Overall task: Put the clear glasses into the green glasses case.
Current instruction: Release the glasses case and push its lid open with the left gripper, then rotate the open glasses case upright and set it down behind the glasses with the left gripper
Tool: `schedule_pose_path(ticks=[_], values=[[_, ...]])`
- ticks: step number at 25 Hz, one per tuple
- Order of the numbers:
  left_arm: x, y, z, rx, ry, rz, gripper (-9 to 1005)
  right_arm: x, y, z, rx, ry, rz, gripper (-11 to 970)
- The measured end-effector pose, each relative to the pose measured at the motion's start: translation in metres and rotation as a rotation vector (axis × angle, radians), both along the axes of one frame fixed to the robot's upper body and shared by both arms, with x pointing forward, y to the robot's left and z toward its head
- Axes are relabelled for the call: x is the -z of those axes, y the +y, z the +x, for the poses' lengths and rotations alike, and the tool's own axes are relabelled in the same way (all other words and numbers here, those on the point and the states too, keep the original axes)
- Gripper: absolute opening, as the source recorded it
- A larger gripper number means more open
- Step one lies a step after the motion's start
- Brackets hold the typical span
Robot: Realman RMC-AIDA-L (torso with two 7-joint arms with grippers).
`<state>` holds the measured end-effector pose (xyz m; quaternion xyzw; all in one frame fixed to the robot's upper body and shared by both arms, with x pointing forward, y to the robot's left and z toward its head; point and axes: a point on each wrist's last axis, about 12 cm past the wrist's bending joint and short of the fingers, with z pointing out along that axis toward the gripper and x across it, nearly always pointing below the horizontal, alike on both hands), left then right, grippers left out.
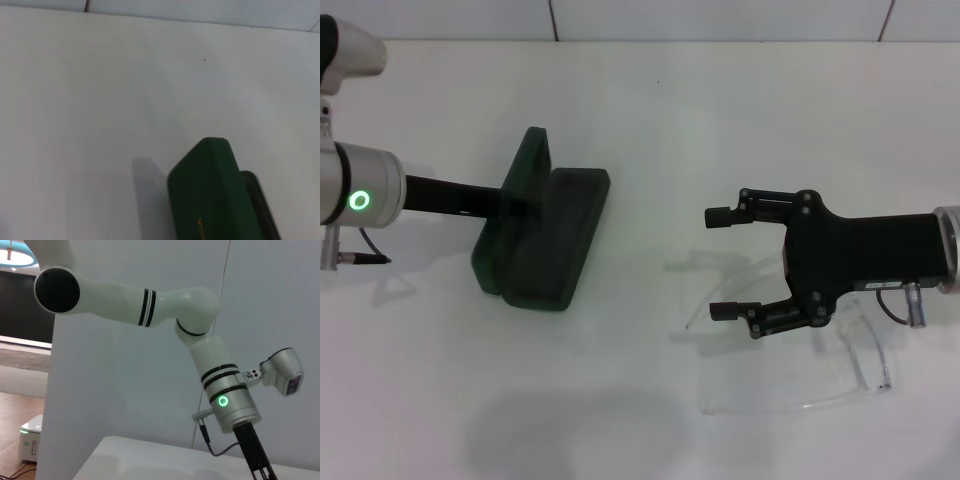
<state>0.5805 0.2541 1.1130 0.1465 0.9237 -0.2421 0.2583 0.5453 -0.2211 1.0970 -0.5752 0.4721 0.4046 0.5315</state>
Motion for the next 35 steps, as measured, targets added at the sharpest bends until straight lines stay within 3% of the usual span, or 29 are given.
schedule_pose_path(ticks=[5, 16, 22, 28, 29, 30, 35], values=[[-0.005, -0.002, 0.001, 0.023, -0.005, 0.009, 421, 0.001, 0.0, 0.0, 0.002, 0.0, -0.001, 858], [-0.025, -0.011, 0.011, 0.122, -0.053, 0.058, 213, 0.005, -0.005, -0.01, -0.004, -0.036, 0.014, 858], [-0.034, -0.02, 0.019, 0.195, -0.082, 0.135, 210, 0.012, -0.001, -0.017, -0.035, -0.07, 0.003, 857], [-0.052, -0.05, 0.033, 0.346, -0.177, 0.183, 208, 0.02, 0.001, -0.027, -0.063, -0.078, -0.01, 857], [-0.057, -0.065, 0.035, 0.425, -0.212, 0.216, 208, 0.023, 0.003, -0.03, -0.077, -0.078, -0.018, 857], [-0.057, -0.065, 0.035, 0.425, -0.212, 0.216, 208, 0.023, 0.003, -0.03, -0.077, -0.078, -0.018, 857], [-0.065, -0.107, 0.036, 0.664, -0.315, 0.333, 208, 0.03, 0.004, -0.039, -0.087, -0.095, -0.018, 857]])
